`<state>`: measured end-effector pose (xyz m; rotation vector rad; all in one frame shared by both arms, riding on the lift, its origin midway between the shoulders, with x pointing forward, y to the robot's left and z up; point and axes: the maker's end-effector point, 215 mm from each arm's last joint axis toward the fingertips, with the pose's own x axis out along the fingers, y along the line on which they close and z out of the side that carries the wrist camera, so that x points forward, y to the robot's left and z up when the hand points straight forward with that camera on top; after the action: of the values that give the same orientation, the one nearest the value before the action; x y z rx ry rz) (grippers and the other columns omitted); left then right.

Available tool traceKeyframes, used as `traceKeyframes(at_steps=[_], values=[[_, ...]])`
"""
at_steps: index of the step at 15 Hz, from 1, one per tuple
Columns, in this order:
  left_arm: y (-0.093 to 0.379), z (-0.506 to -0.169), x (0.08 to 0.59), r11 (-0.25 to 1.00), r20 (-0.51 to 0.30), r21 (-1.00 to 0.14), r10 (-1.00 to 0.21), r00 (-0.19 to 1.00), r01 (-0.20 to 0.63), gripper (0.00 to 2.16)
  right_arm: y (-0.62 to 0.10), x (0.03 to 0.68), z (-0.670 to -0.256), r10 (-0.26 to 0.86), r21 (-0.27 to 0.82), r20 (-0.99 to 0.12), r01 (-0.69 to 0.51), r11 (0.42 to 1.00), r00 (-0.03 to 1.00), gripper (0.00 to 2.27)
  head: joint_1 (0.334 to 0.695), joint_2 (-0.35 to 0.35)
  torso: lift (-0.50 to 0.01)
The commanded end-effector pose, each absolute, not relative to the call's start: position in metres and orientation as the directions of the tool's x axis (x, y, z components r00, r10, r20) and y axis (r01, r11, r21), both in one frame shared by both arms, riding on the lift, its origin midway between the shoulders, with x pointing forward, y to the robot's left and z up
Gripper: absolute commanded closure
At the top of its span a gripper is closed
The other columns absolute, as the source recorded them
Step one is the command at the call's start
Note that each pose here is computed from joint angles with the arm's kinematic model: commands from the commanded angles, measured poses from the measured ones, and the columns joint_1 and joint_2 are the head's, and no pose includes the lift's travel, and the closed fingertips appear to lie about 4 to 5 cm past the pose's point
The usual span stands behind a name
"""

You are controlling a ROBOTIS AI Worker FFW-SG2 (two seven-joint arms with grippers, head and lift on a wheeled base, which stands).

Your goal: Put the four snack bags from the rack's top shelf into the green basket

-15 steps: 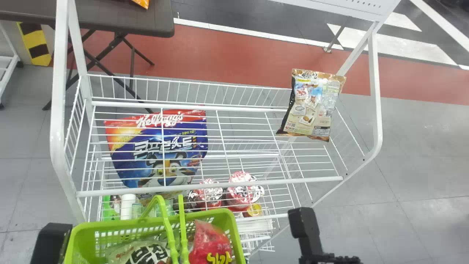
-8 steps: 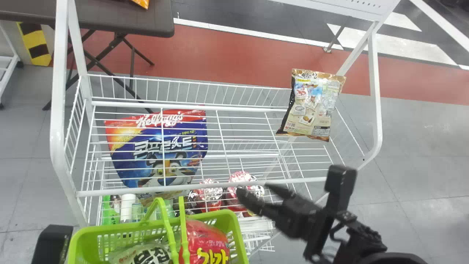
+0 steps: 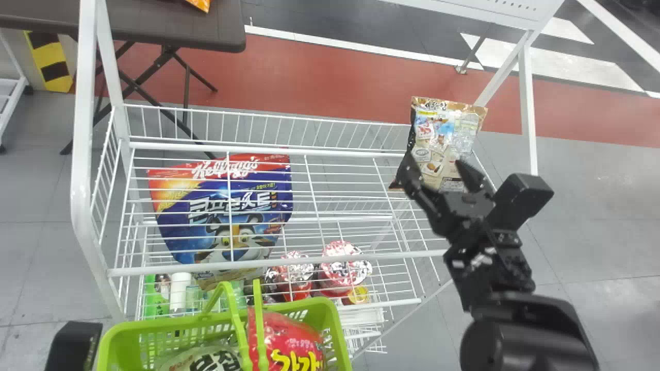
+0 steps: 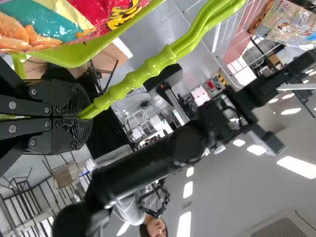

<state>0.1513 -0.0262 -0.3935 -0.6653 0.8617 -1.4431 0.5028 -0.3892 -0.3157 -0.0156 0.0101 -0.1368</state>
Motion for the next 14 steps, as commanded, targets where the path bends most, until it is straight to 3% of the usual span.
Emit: traceKeyframes(at_steps=[1, 8, 10, 11, 12, 13, 14], values=[[-0.027, -0.394, 0.152, 0.047, -0.106, -0.827, -0.992, -0.073, 0.56, 1.55, -0.425, 0.527, -0.324, -0.203, -0.034, -0.026, 0.202, 0.979, 0.979, 0.08, 0.695, -0.35, 0.0], [-0.03, -0.394, 0.155, 0.035, -0.101, -0.825, -0.991, -0.086, 0.564, 1.55, -0.474, 0.556, -0.388, -0.272, -0.077, -0.181, 0.262, 0.962, 0.945, 0.08, 0.695, -0.35, 0.0], [-0.03, -0.394, 0.156, 0.033, -0.1, -0.826, -0.991, -0.088, 0.563, 1.55, -0.481, 0.562, -0.411, -0.29, -0.084, -0.271, 0.277, 0.957, 0.918, 0.08, 0.695, -0.35, 0.0], [-0.03, -0.394, 0.156, 0.034, -0.101, -0.825, -0.991, -0.089, 0.563, 1.55, -0.482, 0.568, -0.414, -0.275, -0.084, -0.285, 0.262, 0.961, 0.918, 0.18, 0.695, -0.35, 0.0], [-0.03, -0.394, 0.156, 0.034, -0.101, -0.826, -0.991, -0.089, 0.562, 1.55, -0.486, 0.566, -0.422, -0.265, -0.086, -0.32, 0.251, 0.964, 0.909, 0.51, 0.695, -0.35, 0.0], [-0.029, -0.394, 0.158, 0.036, -0.103, -0.826, -0.991, -0.088, 0.562, 1.55, -0.481, 0.561, -0.441, -0.226, -0.059, -0.388, 0.221, 0.974, 0.893, 1.45, 0.695, -0.35, 0.0], [-0.029, -0.395, 0.159, 0.038, -0.105, -0.828, -0.991, -0.087, 0.559, 1.55, -0.477, 0.558, -0.446, -0.209, -0.039, -0.401, 0.211, 0.977, 0.892, 2.15, 0.695, -0.35, 0.0]])
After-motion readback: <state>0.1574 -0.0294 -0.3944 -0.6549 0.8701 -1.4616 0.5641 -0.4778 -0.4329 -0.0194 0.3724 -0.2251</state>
